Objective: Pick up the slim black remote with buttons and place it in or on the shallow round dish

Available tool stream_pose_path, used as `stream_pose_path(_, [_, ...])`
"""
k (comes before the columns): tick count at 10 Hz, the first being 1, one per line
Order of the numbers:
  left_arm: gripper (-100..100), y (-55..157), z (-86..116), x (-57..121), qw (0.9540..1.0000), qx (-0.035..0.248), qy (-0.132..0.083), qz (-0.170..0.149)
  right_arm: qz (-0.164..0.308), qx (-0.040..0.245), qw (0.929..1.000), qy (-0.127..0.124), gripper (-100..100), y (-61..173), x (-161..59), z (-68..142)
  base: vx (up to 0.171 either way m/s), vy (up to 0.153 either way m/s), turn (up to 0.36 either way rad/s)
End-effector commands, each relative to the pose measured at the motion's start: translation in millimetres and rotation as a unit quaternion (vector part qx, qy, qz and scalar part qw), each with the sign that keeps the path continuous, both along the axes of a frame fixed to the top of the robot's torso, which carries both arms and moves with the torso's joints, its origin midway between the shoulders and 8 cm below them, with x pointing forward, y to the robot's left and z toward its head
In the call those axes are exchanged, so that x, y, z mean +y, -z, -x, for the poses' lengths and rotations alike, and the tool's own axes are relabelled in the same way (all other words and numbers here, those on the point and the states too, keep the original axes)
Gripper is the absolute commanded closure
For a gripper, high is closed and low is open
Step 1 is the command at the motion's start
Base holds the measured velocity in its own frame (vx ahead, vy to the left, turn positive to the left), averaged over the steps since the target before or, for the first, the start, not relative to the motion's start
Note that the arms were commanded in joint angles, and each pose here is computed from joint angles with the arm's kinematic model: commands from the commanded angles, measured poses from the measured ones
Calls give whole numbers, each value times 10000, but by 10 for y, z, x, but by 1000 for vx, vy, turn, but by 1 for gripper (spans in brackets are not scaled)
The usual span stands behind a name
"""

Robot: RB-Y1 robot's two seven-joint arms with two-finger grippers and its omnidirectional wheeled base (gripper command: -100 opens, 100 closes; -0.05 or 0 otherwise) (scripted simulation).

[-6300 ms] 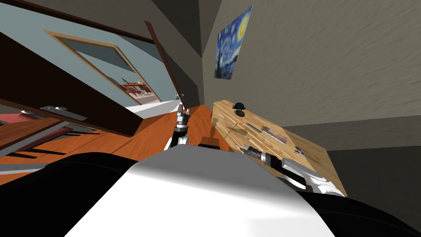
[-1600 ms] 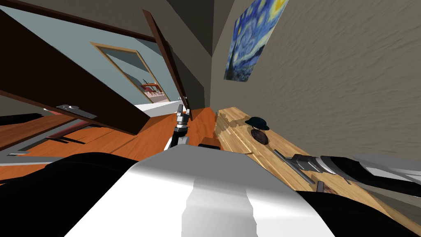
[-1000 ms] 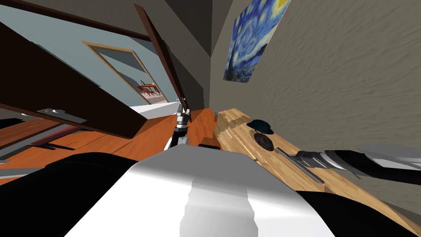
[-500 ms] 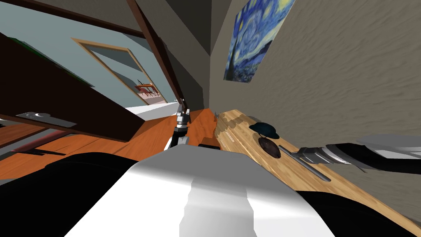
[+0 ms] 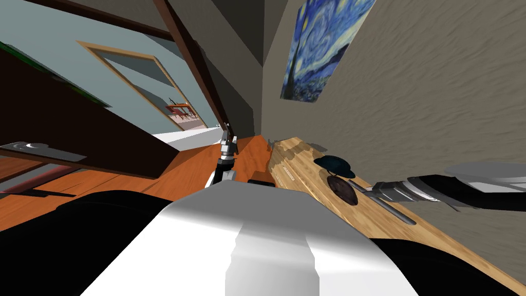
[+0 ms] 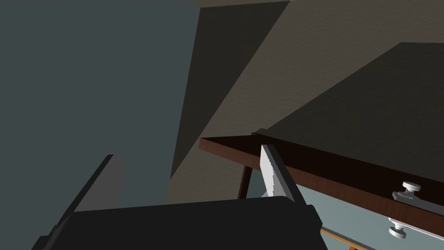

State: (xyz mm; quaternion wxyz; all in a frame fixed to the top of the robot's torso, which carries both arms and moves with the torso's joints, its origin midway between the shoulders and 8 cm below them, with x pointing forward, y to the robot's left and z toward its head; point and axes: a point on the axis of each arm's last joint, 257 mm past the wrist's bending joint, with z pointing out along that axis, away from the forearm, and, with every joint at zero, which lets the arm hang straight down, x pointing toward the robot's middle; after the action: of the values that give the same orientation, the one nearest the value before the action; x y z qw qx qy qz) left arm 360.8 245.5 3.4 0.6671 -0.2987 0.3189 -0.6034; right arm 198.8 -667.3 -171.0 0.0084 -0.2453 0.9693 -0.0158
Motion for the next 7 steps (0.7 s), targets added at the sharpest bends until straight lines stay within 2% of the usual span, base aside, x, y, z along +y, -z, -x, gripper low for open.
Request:
stream_pose_path(1, [0,0,0,0,10000,0,0,0,0,0,10000,0,-100,0,0,0,0,0,0])
stream_pose_path(4, [0,0,0,0,10000,0,0,0,0,0,10000,0,-100,0,0,0,0,0,0])
stream_pose_path(5, [0,0,0,0,10000,0,0,0,0,0,10000,0,0,0,0,0,0,0,0])
stream_pose_path(6, [0,0,0,0,10000,0,0,0,-1,-23,9999,-108,-100,-66,92,-149,6,-29,-132])
stream_pose_path(7, [0,0,0,0,10000,0,0,0,-16,-46,9998,-205,-100,-120,192,-283,7,-51,-265])
